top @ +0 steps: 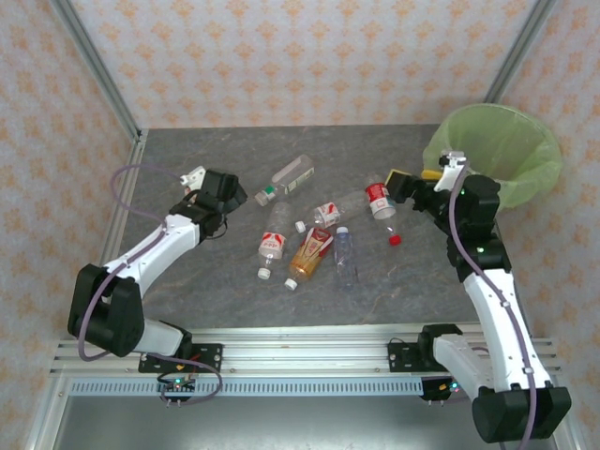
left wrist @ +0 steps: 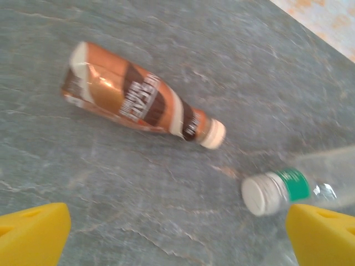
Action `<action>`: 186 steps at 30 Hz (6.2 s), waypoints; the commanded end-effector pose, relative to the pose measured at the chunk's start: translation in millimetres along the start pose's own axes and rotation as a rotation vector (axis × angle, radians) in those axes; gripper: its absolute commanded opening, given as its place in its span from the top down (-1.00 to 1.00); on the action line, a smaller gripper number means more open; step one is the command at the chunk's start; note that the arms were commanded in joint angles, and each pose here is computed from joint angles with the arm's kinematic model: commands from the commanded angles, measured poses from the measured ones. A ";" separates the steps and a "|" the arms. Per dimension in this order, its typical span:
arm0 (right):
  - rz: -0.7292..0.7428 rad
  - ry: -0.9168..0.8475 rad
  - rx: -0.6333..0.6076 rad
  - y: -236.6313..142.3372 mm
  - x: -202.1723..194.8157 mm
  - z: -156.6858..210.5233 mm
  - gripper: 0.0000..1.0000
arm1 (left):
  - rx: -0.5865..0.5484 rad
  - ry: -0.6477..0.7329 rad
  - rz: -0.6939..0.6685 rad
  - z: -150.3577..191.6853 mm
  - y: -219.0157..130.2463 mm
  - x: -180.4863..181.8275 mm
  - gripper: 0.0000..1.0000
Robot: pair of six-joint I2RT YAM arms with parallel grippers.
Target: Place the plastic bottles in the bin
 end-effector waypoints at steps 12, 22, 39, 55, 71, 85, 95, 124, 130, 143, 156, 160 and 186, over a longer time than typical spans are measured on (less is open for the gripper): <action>-0.221 0.009 0.009 44.2 57.5 15.7 -0.98 | 0.137 -0.422 -0.224 -49.7 44.9 37.8 -1.00; -0.236 0.017 0.073 51.0 70.1 39.4 -0.98 | 0.148 -0.592 -0.291 -63.7 84.7 29.0 -1.00; -0.219 0.003 0.085 42.6 67.9 48.2 -0.98 | 0.137 -0.645 -0.257 -62.9 129.2 29.4 -1.00; -0.211 0.008 0.064 35.2 67.7 45.9 -0.98 | 0.147 -0.573 -0.209 -51.3 168.5 33.7 -0.85; -0.185 0.011 0.062 34.9 64.2 48.2 -0.98 | 0.196 -0.492 -0.240 -48.4 173.9 36.5 -0.36; -0.098 0.107 -0.025 49.6 50.9 49.5 -0.99 | 0.244 -0.362 0.055 -62.6 125.5 6.2 -0.17; -0.163 0.228 0.036 76.4 57.4 64.1 -0.98 | 0.242 -0.192 0.290 -51.6 60.9 -40.4 -0.17; -0.537 0.224 0.154 135.2 162.2 122.6 -0.87 | 0.307 0.055 0.845 -13.1 -59.9 -146.5 -0.18; -0.567 0.195 0.175 143.0 168.4 122.3 -0.75 | 0.363 0.089 0.954 -4.7 -72.7 -158.9 -0.18; -0.554 0.185 0.158 150.0 167.2 124.8 0.37 | 0.380 0.138 0.985 3.7 -85.0 -162.7 -0.18; -0.476 0.169 0.181 142.6 155.9 132.6 1.00 | 0.360 0.155 0.962 1.1 -90.8 -156.3 -0.37; -0.458 0.154 0.192 141.5 154.4 132.5 1.00 | 0.351 0.151 0.958 -0.2 -91.9 -155.5 -0.86; -0.047 -0.067 0.167 109.9 84.9 110.6 1.00 | -0.168 -0.051 0.666 -43.1 -102.0 -79.6 -1.00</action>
Point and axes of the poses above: each hand's point on the last joint's axis, 136 mm out from that joint toward the fingers, its own y axis out along the fingers, its own x axis along the line the jaws close on, z = x × y, the point moved 7 cm from there along -y, back along the fingers, and after that the axes turned 7 degrees about -y, right-handed, at the moved point
